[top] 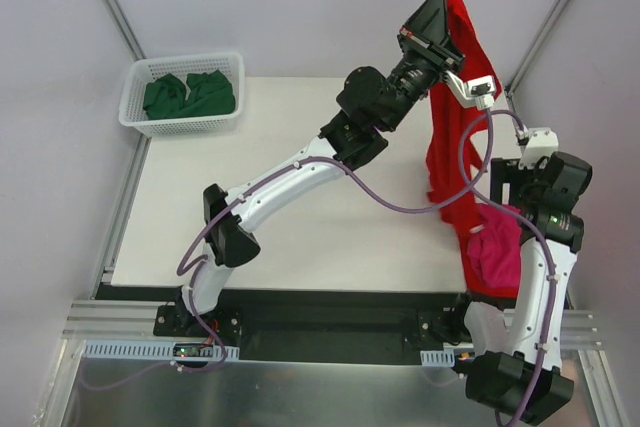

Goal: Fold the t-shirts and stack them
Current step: Flatten out the tshirt

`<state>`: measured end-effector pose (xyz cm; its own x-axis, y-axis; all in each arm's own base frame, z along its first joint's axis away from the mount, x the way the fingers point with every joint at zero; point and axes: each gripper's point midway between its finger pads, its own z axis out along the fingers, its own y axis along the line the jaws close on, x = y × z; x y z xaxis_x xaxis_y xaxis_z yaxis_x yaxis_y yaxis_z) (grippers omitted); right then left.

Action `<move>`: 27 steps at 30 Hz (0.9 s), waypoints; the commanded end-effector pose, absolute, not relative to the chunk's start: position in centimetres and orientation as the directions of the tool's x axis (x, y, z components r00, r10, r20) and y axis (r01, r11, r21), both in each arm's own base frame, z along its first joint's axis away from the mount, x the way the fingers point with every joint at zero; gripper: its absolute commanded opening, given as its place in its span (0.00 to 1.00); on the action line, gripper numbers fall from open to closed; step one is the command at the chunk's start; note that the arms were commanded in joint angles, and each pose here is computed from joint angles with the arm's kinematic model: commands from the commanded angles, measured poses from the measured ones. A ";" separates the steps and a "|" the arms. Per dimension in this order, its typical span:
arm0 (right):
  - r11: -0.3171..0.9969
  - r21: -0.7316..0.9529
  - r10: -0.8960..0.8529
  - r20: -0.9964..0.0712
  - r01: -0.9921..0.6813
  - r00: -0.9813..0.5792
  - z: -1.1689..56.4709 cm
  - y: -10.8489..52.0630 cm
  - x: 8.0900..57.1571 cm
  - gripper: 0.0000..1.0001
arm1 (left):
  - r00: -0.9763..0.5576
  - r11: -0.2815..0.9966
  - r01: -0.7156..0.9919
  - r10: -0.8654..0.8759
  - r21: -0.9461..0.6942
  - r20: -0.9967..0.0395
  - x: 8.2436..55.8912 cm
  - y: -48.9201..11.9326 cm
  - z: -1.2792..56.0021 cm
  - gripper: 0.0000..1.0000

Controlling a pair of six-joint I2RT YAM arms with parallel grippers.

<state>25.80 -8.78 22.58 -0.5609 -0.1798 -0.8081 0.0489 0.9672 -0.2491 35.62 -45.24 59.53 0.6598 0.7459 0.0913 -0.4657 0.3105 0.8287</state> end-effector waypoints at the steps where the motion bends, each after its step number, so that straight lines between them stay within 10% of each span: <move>1: 0.953 -0.277 -0.164 -0.811 0.121 -0.562 23.0 -10.5 25.5 0.96 | 0.647 0.432 -0.580 0.760 0.691 0.068 31.2 -40.0 67.1 0.00; 12: 0.979 -0.200 -0.136 -0.809 0.050 -0.572 23.0 -8.9 25.9 0.96 | 0.337 0.187 -0.491 0.941 0.851 -0.013 37.7 -27.8 56.1 0.00; 20: 0.990 -0.137 -0.131 -0.806 -0.034 -0.577 22.6 -7.0 25.7 0.96 | -0.149 -0.093 -0.033 0.985 0.995 0.087 41.7 -7.3 38.9 0.00; 21: 0.991 -0.128 -0.130 -0.806 -0.045 -0.577 22.6 -6.7 25.7 0.96 | -0.178 -0.132 0.060 0.974 0.989 0.140 41.0 -5.9 36.8 0.21; 22: 0.992 -0.107 -0.127 -0.810 -0.069 -0.572 22.8 -6.1 25.8 0.96 | -0.196 -0.181 0.162 0.958 0.970 0.211 40.1 -4.5 34.2 0.99; 27: 0.989 -0.017 -0.099 -0.816 -0.148 -0.570 22.8 -4.3 26.5 0.96 | -0.201 -0.020 -0.038 0.980 0.999 0.012 36.8 -2.9 43.4 0.99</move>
